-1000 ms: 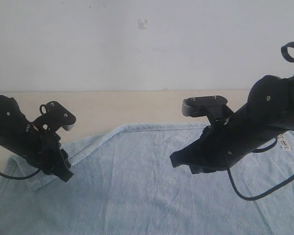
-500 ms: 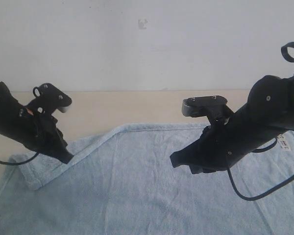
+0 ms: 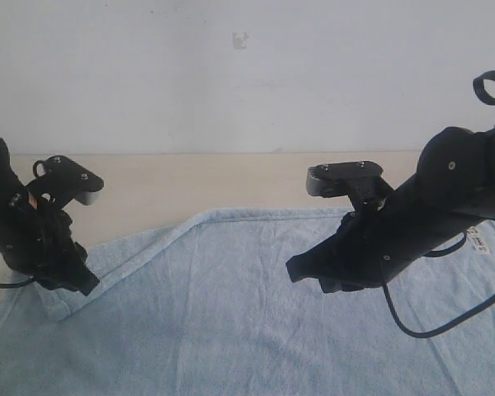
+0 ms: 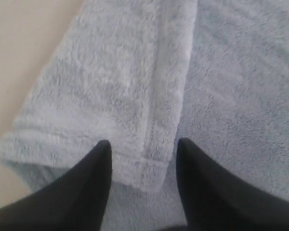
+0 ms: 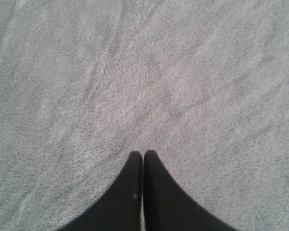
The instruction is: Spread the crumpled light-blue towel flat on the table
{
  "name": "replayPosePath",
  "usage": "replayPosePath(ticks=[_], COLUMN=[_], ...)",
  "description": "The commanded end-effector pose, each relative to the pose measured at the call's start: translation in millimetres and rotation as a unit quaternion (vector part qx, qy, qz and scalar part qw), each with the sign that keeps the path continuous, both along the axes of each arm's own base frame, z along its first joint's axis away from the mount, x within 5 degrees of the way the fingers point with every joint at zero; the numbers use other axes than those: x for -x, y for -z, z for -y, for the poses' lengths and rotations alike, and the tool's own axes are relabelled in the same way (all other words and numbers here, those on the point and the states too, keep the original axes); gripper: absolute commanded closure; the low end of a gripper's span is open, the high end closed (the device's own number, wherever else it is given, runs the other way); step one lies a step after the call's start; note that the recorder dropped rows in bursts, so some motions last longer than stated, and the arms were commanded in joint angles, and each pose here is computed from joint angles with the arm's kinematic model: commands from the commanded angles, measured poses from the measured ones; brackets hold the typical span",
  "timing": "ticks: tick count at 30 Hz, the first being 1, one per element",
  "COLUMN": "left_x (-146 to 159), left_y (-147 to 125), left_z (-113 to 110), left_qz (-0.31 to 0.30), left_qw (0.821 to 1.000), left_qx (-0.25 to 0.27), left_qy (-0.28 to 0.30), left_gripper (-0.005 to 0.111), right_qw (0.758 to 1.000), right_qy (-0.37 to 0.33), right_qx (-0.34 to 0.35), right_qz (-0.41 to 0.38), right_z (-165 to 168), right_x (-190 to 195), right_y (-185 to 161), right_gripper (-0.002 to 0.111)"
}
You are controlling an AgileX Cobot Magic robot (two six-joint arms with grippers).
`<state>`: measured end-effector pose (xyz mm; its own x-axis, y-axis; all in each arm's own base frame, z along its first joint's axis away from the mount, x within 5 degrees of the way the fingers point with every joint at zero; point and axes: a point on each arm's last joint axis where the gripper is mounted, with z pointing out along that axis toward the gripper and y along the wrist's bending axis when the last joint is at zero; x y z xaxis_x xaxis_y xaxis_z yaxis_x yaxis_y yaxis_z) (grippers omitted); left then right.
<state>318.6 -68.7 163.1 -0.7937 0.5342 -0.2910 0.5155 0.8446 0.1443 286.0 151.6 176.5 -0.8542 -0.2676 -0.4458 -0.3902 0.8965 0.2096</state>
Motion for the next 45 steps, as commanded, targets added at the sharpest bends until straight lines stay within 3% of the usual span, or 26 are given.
replayPosePath(ticks=[1, 14, 22, 25, 32, 38, 42, 45], left_x=[7.9, 5.3, 2.8, 3.1, 0.8, 0.4, -8.3, -12.9], left_y=[3.5, 23.7, 23.0, 23.1, 22.3, 19.9, -19.0, -30.1], left_z=[-7.6, -5.5, -4.5, -4.6, -5.1, -5.2, -6.2, -6.6], left_qz=[-0.044, -0.027, -0.013, -0.014, -0.001, 0.003, 0.064, 0.099], left_qw=[0.995, 0.996, 0.995, 0.995, 0.997, 0.997, 0.996, 0.994], left_qx=[-0.012, 0.002, 0.011, 0.010, 0.003, 0.003, -0.003, -0.011], left_qy=[-0.091, -0.088, -0.095, -0.095, -0.080, -0.079, -0.061, -0.042], left_gripper=[0.057, 0.057, 0.059, 0.066, 0.103, 0.103, 0.103, 0.103], right_qw=[1.000, 1.000, 0.994, 0.993, 0.994, 0.995, 0.998, 0.999], right_qy=[-0.001, -0.004, -0.036, -0.019, -0.032, -0.066, -0.047, -0.041], right_qx=[-0.001, 0.000, 0.014, -0.007, -0.024, -0.017, -0.021, -0.023], right_qz=[0.002, -0.004, -0.103, -0.116, -0.103, -0.078, -0.032, -0.020], right_z=[-0.7, -0.6, 0.3, -2.4, -14.4, -20.9, -21.1, -21.1], right_x=[0.2, 1.3, 19.7, 20.8, 23.7, 25.3, 16.5, 14.1], right_y=[-0.6, -0.1, 5.9, 5.0, 3.4, 3.0, 0.9, 0.2], right_gripper=[0.108, 0.108, 0.108, 0.108, 0.108, 0.108, 0.108, 0.108])
